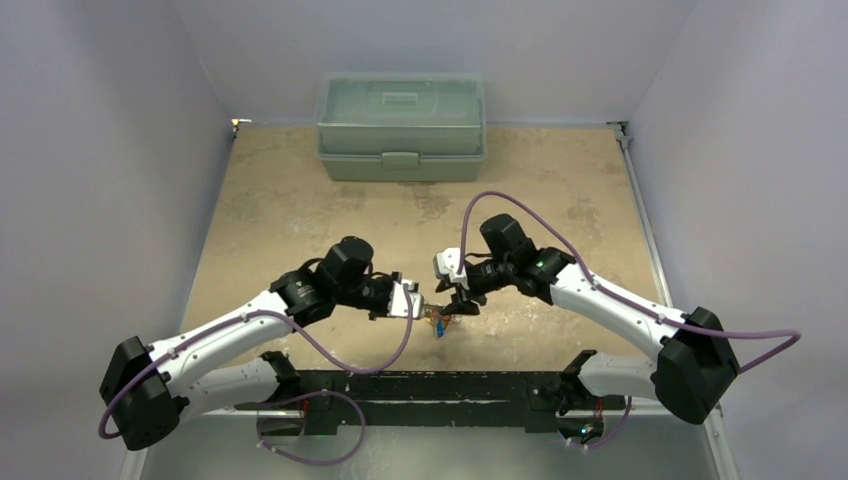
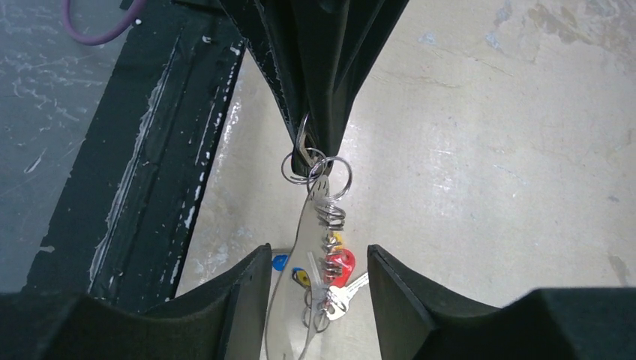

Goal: Remove the keys from the keyring

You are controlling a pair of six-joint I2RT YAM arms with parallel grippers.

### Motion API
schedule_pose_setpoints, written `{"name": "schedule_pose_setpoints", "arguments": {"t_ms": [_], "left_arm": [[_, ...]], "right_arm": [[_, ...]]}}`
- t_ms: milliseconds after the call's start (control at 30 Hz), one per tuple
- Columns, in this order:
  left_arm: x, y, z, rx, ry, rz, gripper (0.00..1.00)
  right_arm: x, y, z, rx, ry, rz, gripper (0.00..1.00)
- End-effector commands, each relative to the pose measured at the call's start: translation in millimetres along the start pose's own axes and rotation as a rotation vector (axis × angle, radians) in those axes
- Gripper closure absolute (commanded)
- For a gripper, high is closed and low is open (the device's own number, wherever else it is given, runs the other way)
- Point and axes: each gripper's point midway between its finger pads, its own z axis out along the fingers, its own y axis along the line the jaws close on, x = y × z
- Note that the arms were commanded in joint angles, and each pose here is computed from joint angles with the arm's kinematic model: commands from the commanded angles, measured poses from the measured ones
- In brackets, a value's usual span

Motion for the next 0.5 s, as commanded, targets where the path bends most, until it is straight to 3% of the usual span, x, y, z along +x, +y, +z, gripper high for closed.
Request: {"name": "schedule_pose_setpoints", "arguments": {"t_ms": [0,467], "left_arm": [[-22,22,-5,-0.051,-0.017,0.029,1.0],[-36,15,-5,0.03,-0.017,-0.084,1.0]], "right_arm": [[-30,-21,-11,0.084,-0.039,-0.04,0.46],[-27,-47,-21,0.226,-0.013,0.013,0.5]]}}
